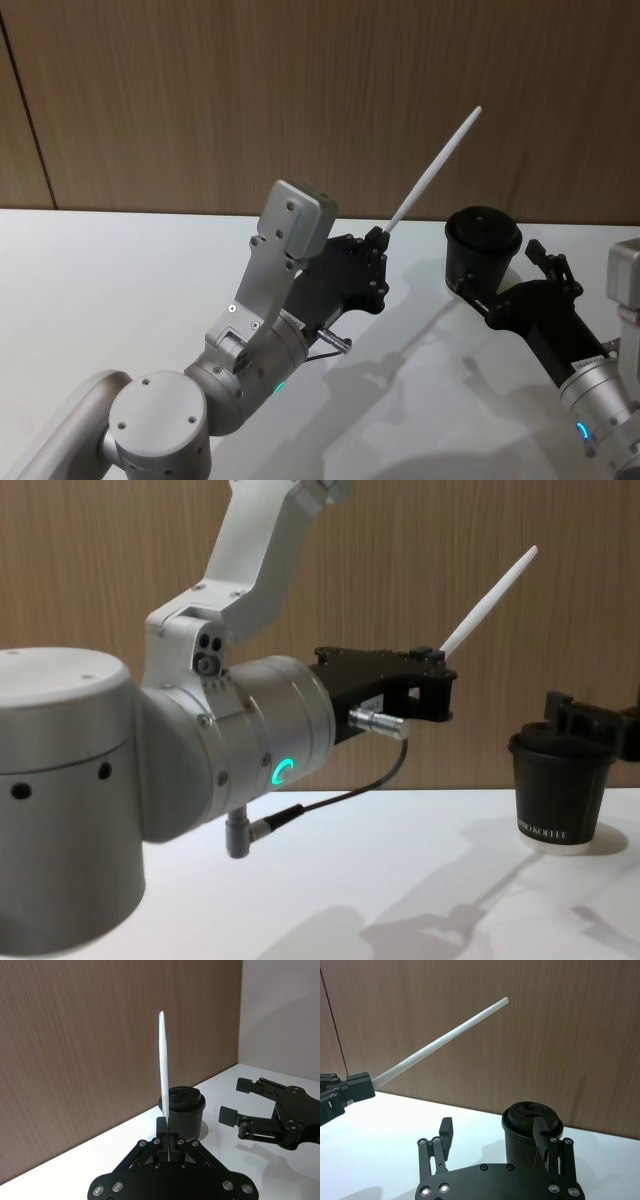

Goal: Pick up the straw with one hand, pass it to the other hand, and insert it into the cup.

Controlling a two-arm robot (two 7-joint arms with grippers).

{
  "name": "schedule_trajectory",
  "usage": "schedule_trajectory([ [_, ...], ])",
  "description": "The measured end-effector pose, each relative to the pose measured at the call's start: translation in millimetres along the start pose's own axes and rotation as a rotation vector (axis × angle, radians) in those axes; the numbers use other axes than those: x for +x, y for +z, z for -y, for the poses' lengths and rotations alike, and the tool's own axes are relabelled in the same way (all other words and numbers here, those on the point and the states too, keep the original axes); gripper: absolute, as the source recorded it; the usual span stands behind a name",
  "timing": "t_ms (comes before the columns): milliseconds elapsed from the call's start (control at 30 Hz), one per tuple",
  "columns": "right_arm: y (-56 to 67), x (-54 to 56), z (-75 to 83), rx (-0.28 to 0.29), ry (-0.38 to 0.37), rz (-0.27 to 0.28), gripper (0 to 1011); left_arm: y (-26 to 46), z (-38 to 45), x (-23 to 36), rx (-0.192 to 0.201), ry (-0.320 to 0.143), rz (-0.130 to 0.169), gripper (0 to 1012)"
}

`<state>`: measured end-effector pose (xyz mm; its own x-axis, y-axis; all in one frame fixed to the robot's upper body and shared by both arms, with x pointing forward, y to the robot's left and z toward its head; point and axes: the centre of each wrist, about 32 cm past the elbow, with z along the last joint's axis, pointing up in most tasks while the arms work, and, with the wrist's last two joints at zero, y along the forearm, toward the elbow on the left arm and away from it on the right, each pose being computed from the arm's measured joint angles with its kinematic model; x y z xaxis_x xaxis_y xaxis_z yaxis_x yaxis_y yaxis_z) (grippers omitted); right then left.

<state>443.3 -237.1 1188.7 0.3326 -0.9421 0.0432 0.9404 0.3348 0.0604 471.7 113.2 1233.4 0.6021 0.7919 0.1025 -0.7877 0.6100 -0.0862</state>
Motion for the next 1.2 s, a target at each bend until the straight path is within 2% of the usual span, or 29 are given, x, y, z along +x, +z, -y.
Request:
schedule_trajectory([
  [1200, 0.0, 0.0, 0.0, 0.000, 0.000, 0.000, 1001, 2.8, -0.1, -0.4, -0.007, -0.005, 0.002, 21],
])
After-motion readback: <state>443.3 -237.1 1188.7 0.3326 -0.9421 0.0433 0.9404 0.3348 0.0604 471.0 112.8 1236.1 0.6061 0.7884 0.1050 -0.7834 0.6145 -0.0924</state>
